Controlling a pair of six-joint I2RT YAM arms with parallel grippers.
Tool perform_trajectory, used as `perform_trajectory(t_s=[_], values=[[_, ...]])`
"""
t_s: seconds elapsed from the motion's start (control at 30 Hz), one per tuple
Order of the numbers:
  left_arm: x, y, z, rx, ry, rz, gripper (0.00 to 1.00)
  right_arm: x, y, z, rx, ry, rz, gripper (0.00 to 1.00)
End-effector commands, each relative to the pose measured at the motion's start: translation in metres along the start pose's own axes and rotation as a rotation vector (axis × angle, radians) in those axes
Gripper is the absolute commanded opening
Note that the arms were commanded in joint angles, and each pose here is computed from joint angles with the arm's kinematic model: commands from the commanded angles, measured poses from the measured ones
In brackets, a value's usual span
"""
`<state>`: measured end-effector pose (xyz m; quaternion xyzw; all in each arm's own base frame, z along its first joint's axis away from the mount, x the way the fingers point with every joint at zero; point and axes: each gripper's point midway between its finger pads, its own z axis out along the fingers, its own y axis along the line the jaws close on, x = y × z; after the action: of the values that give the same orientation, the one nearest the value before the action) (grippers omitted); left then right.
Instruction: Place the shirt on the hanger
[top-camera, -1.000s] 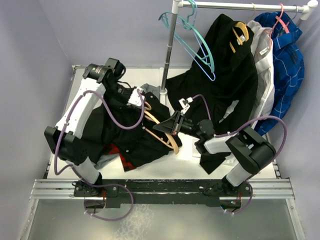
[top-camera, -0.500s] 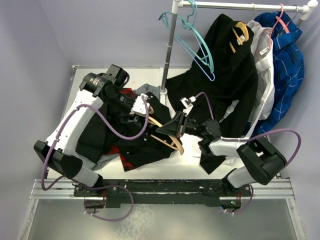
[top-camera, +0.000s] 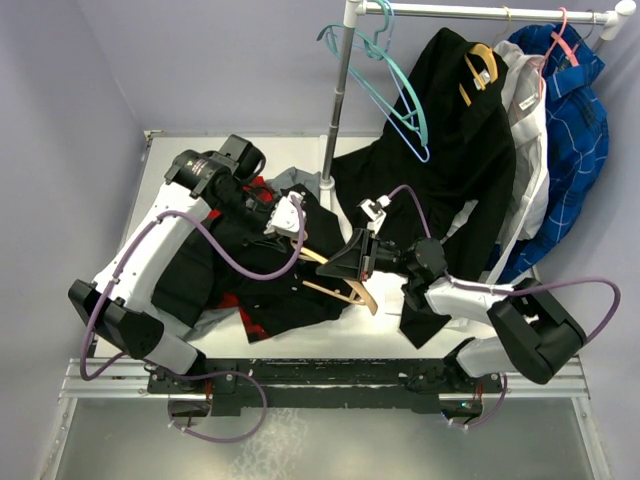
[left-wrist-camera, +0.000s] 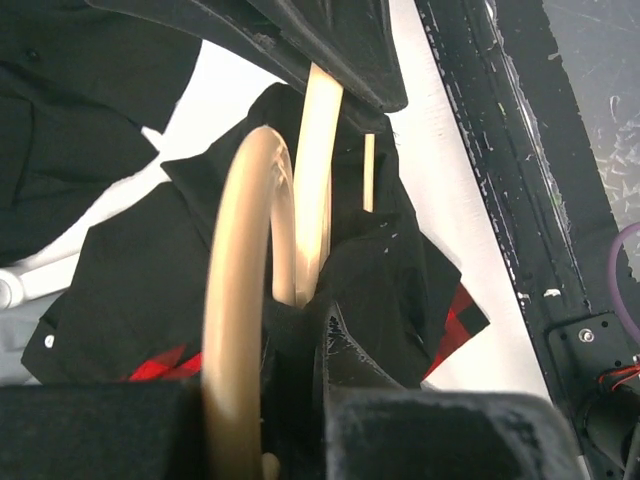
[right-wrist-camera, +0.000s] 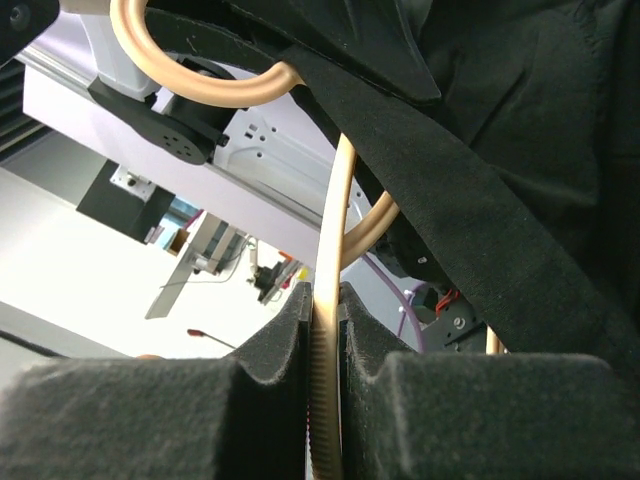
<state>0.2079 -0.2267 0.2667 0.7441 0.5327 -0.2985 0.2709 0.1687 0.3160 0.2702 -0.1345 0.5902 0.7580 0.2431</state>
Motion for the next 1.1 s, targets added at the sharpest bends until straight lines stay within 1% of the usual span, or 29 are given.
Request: perform_trajectory(t_s=[0.0, 0.07, 0.17, 0.2, 0.27, 0.33, 0.37, 0.4, 0.43, 0.5, 0.57, 0.6, 0.67, 0.7, 0.77, 0.87, 0.93, 0.97, 1.07], values=[[0.020, -0.033, 0.014, 0.125, 0.080, -0.061, 0.00, -0.062, 0.110, -0.006, -0.321, -0.315, -0.350, 0.00], [0.014, -0.032, 0.011, 0.112, 0.061, -0.025, 0.00, -0.062, 0.115, -0.007, -0.328, -0.312, -0.356, 0.00], [-0.003, -0.027, 0.002, 0.074, 0.025, -0.011, 0.00, -0.061, 0.116, -0.007, -0.305, -0.302, -0.363, 0.00], [-0.007, -0.026, -0.002, 0.058, 0.020, 0.005, 0.00, -0.060, 0.115, -0.007, -0.290, -0.294, -0.371, 0.07], [-0.015, -0.026, -0.011, 0.025, 0.011, 0.033, 0.00, -0.058, 0.114, -0.012, -0.259, -0.294, -0.409, 0.38], [-0.021, -0.030, -0.018, 0.004, 0.004, 0.051, 0.00, -0.061, 0.111, -0.021, -0.206, -0.309, -0.423, 0.56], [-0.022, -0.033, -0.020, -0.005, 0.002, 0.059, 0.00, -0.064, 0.108, -0.025, -0.169, -0.319, -0.414, 0.78], [-0.023, -0.036, -0.023, -0.013, 0.001, 0.067, 0.00, -0.068, 0.110, -0.032, -0.140, -0.330, -0.424, 0.97], [-0.023, -0.039, -0.025, -0.020, 0.005, 0.073, 0.00, -0.072, 0.111, -0.037, -0.107, -0.338, -0.436, 1.00], [-0.024, -0.044, -0.031, -0.041, 0.010, 0.084, 0.00, -0.079, 0.111, -0.046, -0.030, -0.344, -0.468, 1.00], [-0.028, -0.047, -0.037, -0.064, 0.007, 0.096, 0.00, -0.089, 0.106, -0.055, 0.082, -0.359, -0.495, 0.99], [-0.031, -0.048, -0.041, -0.079, 0.006, 0.107, 0.00, -0.094, 0.098, -0.063, 0.167, -0.369, -0.485, 0.99], [-0.036, -0.049, -0.049, -0.112, 0.008, 0.132, 0.00, -0.105, 0.099, -0.080, 0.284, -0.425, -0.536, 1.00], [-0.039, -0.047, -0.053, -0.130, 0.013, 0.142, 0.00, -0.110, 0.101, -0.089, 0.339, -0.454, -0.593, 0.99], [-0.045, -0.040, -0.062, -0.171, 0.019, 0.147, 0.00, -0.106, 0.101, -0.102, 0.425, -0.462, -0.666, 1.00], [-0.055, -0.029, -0.077, -0.231, 0.007, 0.146, 0.00, -0.083, 0.097, -0.115, 0.456, -0.431, -0.691, 1.00], [-0.062, -0.026, -0.085, -0.263, 0.006, 0.169, 0.00, -0.064, 0.085, -0.122, 0.475, -0.391, -0.688, 0.99], [-0.065, -0.024, -0.088, -0.273, 0.005, 0.175, 0.00, -0.053, 0.078, -0.123, 0.473, -0.351, -0.673, 0.97], [-0.073, -0.021, -0.097, -0.307, -0.004, 0.196, 0.00, -0.025, 0.059, -0.126, 0.454, -0.274, -0.616, 0.84]])
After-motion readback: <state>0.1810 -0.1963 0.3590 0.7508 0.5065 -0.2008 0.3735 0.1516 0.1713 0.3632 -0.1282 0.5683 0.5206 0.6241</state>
